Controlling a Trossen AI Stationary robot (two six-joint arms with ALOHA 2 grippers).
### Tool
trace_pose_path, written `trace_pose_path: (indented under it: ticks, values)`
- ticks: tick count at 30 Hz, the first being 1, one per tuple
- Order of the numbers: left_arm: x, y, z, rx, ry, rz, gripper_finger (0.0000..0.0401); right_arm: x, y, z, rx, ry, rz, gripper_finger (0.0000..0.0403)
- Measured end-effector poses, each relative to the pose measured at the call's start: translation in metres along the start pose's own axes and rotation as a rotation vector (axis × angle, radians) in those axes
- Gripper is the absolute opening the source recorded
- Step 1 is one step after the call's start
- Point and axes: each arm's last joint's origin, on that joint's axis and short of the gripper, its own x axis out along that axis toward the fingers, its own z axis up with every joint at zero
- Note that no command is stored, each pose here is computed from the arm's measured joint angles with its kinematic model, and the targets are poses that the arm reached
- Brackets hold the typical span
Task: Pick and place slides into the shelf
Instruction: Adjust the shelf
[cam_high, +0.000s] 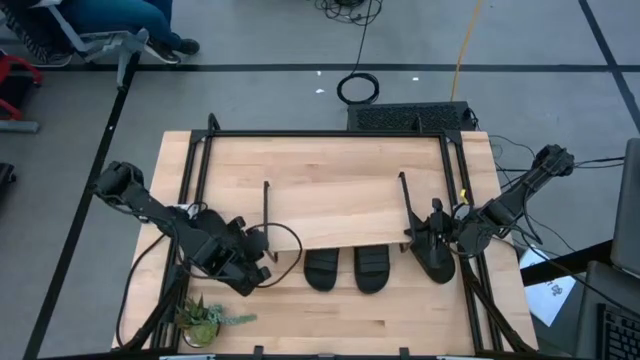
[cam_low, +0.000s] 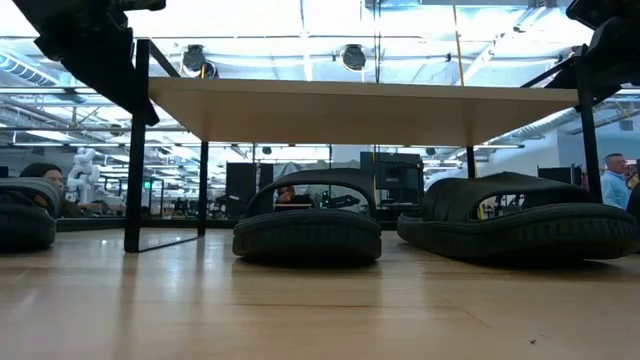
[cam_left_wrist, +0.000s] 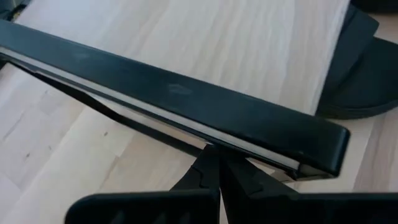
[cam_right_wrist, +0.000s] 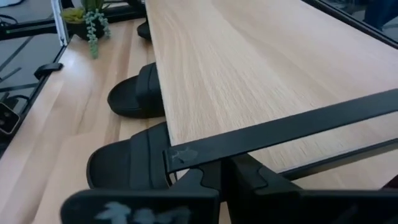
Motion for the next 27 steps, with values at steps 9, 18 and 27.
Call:
trace_pose_path:
  ticks: [9, 18, 27]
  values:
    - [-0.001, 0.003, -0.003, 0.017, 0.02, 0.025, 0.0, 0.01, 0.007, 0.002, -0.009, 0.02, 0.047, 0.0]
    - [-0.002, 0.006, -0.005, 0.011, 0.029, 0.057, 0.0, 0.013, 0.007, 0.003, -0.003, 0.021, 0.028, 0.0]
    - [-0.007, 0.005, -0.009, 0.029, 0.021, 0.061, 0.0008, 0.013, 0.007, 0.004, -0.033, 0.018, 0.035, 0.0]
